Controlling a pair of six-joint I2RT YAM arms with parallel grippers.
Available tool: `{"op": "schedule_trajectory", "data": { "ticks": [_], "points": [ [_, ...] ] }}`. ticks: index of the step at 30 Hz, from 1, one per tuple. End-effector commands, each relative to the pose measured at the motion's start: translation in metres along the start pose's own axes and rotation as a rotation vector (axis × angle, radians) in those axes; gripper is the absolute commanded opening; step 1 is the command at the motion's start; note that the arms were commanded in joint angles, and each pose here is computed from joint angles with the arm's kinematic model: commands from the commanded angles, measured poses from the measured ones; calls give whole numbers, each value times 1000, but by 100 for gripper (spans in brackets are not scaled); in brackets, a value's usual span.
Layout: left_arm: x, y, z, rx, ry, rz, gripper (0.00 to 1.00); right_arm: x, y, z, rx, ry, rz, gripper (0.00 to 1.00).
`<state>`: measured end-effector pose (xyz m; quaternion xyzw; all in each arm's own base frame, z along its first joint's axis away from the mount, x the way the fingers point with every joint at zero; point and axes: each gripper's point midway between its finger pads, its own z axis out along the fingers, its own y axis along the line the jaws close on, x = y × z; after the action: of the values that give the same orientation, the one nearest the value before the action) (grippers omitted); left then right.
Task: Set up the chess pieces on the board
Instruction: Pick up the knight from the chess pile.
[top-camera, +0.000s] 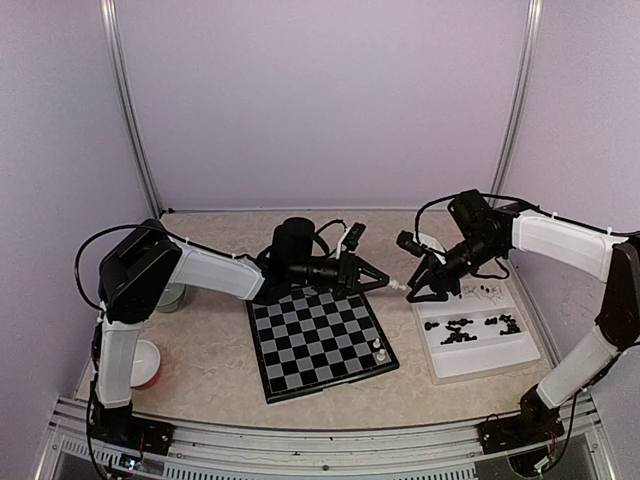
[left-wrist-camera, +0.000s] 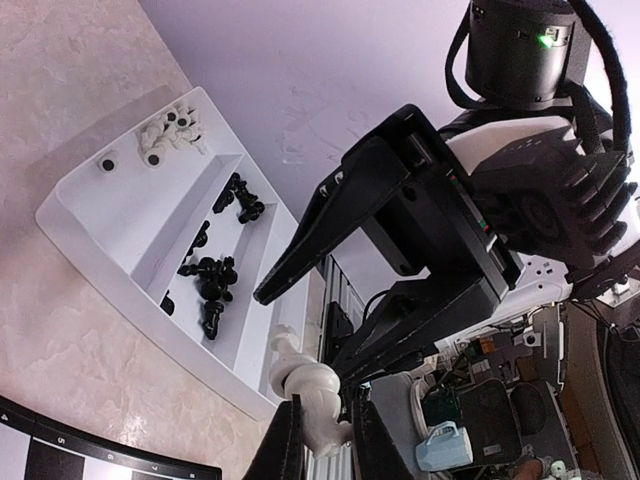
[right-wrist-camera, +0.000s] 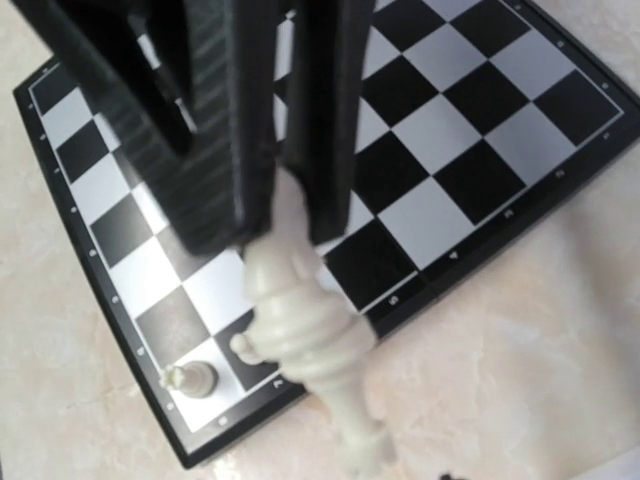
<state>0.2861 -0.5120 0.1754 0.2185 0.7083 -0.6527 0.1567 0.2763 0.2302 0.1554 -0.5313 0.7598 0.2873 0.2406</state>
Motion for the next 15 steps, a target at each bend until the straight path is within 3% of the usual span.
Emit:
{"op": "schedule_trajectory", "data": {
  "ticks": [1,4,9,15],
  "points": [
    [-8,-25,-4,53,-7,56,0,-7,0,2,-31,-25,-16,50],
    [-6,-28,-2,62,3,58,0,-12,2,5,-51,-31,-19,49],
    [-5,-31,-1,67,6,61,0,-12,8,11,-82,-22,-30,38],
    [-3,-34,1,86,25,57,0,-15,9,10,-83,-32,-34,36]
  ]
}}
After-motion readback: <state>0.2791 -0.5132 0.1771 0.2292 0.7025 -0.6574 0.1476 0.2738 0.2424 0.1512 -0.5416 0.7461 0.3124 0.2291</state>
